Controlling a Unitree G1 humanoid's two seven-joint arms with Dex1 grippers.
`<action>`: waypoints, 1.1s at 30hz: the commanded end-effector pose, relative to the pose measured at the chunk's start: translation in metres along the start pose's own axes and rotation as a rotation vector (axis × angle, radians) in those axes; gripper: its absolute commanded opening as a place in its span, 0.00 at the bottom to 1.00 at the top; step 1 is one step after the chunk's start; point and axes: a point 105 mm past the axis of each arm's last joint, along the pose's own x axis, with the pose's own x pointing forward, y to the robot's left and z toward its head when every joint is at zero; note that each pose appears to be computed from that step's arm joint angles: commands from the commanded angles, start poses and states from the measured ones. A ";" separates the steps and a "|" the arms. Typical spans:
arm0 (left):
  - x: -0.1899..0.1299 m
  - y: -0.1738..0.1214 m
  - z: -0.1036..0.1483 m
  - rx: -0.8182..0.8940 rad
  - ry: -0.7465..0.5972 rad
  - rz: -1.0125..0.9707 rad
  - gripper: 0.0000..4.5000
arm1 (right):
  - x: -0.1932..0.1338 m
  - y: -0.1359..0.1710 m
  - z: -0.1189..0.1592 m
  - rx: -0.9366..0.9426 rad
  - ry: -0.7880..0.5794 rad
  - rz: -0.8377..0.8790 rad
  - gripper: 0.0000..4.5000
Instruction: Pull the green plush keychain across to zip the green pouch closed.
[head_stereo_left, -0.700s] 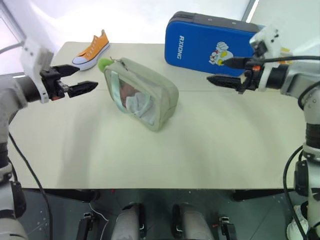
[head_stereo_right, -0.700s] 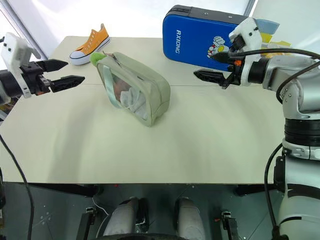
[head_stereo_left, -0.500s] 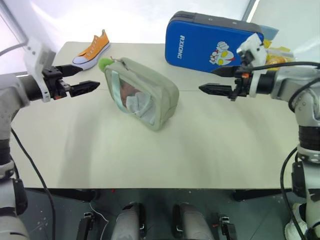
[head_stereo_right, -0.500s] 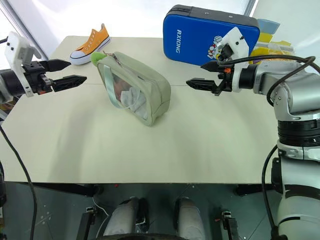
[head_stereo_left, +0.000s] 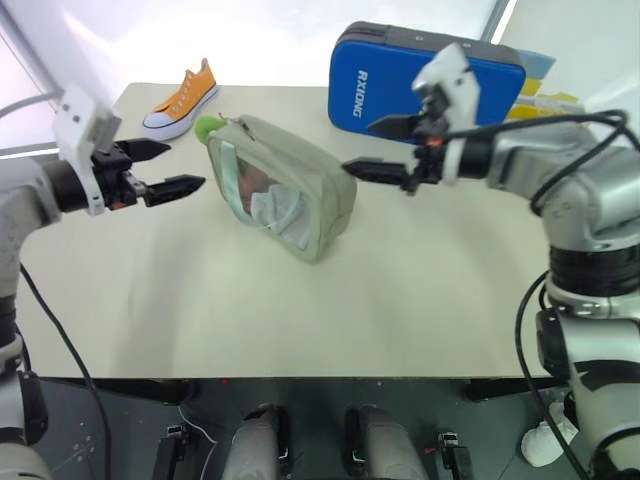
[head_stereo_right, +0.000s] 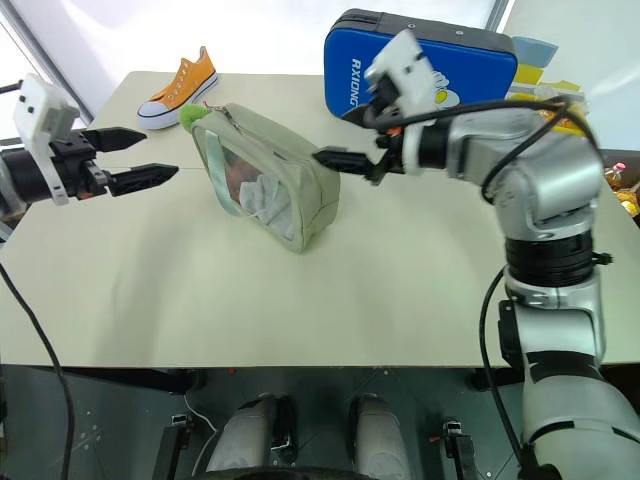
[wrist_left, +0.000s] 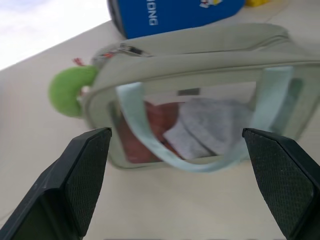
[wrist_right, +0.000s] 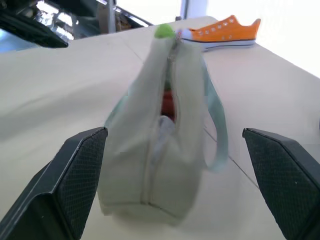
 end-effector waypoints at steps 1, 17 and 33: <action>-0.001 -0.015 0.015 0.026 -0.052 0.001 0.99 | 0.014 0.006 0.004 -0.077 -0.020 -0.040 1.00; 0.011 -0.035 0.018 -0.013 -0.105 0.026 1.00 | 0.044 0.018 -0.029 -0.182 0.074 -0.006 0.24; 0.014 -0.032 0.019 -0.026 -0.113 0.040 1.00 | -0.023 -0.030 -0.059 -0.326 0.094 0.161 0.18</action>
